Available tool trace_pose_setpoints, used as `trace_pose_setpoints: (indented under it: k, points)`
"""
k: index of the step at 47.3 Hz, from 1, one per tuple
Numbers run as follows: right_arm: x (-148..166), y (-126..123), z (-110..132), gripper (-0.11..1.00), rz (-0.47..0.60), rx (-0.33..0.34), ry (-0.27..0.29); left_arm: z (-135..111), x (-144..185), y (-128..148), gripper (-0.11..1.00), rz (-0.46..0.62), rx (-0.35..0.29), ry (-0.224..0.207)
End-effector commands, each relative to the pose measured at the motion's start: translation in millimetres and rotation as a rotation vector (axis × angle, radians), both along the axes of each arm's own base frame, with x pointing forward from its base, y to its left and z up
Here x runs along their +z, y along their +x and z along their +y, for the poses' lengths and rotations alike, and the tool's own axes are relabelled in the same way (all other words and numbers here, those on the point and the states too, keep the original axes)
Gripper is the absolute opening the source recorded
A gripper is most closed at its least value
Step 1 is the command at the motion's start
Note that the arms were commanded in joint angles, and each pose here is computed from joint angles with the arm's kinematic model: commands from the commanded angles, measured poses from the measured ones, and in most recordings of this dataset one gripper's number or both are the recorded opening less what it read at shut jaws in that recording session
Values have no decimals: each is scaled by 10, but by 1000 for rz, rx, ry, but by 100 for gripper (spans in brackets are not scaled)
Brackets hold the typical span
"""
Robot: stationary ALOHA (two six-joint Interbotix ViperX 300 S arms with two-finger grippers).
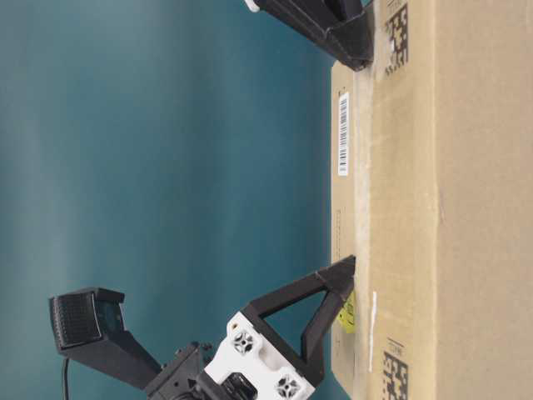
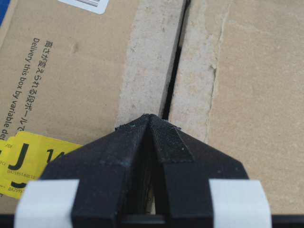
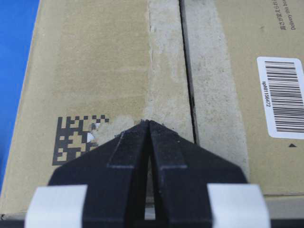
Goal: Close the cardboard box.
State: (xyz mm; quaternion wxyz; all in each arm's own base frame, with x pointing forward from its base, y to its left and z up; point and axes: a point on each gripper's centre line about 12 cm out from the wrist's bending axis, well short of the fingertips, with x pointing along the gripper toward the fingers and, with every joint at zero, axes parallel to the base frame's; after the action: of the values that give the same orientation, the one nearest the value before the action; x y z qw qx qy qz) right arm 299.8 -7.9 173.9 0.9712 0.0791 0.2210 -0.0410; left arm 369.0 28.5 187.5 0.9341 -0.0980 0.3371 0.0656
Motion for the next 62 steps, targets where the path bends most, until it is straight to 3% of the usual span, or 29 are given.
trace_pose_setpoints:
  k: [1,16,44,62]
  points:
    - [84,52,-43,0,-32,-12,-5,-39,60,11,0,-20,-10,0]
    - [34,3,-246,0,-16,-80,-5,-33,75,16,0,-28,-8,1]
    - [-105,-20,-249,0,25,-82,-4,-32,113,-13,0,-95,-6,7]
    - [-138,-63,-250,0,6,-85,-8,-101,267,-359,0,-419,-21,51]
